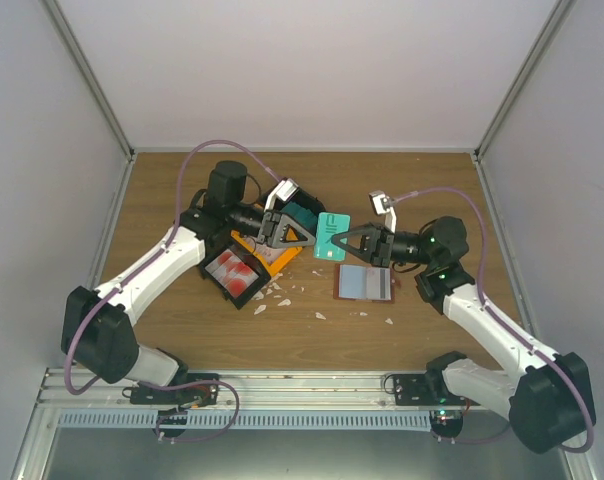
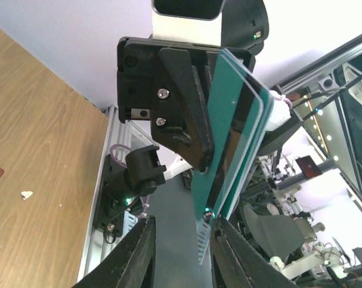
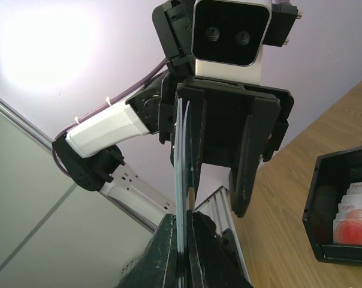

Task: Put the credit cards into the card holder
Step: Place the credit card in the storage box.

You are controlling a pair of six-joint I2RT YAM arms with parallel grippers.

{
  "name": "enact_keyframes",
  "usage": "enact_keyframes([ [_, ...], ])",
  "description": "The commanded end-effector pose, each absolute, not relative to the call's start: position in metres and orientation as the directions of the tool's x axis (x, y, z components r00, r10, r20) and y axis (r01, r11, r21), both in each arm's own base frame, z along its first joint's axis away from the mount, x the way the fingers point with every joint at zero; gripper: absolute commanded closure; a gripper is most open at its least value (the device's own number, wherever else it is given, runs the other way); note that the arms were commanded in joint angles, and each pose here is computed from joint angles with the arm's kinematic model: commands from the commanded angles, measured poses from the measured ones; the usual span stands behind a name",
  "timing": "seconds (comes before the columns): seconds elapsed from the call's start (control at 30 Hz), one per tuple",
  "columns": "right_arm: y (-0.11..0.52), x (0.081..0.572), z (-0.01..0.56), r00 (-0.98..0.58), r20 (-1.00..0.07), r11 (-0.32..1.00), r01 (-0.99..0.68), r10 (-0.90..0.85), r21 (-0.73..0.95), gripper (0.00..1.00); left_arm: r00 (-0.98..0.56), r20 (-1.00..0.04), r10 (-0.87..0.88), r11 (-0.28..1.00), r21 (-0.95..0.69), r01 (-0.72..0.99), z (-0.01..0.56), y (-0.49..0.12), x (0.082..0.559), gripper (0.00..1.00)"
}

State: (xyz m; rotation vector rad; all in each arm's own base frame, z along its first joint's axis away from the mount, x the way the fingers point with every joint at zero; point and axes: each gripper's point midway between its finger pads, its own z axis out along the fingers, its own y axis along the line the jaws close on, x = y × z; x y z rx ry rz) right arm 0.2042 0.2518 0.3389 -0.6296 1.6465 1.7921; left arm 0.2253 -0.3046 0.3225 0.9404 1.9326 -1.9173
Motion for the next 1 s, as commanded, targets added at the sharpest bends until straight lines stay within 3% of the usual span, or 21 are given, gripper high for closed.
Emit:
enact_keyframes([
  [0.0,0.256,0.188,0.346,-0.669,-0.737,-0.098,-0.743,0.096,0.662,0.99,-0.747,-0.617,0.248,-0.042,-0.777,0.628,0.318,-0.309,0.234,0.74],
  [0.53,0.262,0.222,0.333,-0.765,-0.621,-0.024,-0.633,0.174,0.774,0.99,-0.744,-0.604,0.286,0.048,-0.766,0.641,0.290,-0.322,0.240,0.77],
  [0.63,0.264,0.231,0.326,-0.784,-0.592,-0.003,-0.603,0.185,0.798,1.00,-0.734,-0.621,0.274,0.002,-0.763,0.646,0.300,-0.323,0.237,0.83],
  [0.77,0.264,0.248,0.312,-0.812,-0.545,0.023,-0.553,0.210,0.833,0.99,-0.754,-0.608,0.250,-0.027,-0.783,0.622,0.309,-0.319,0.241,1.00],
  [0.97,0.261,0.274,0.305,-0.825,-0.511,0.024,-0.521,0.240,0.853,0.95,-0.773,-0.595,0.221,-0.029,-0.796,0.604,0.313,-0.312,0.252,1.00],
])
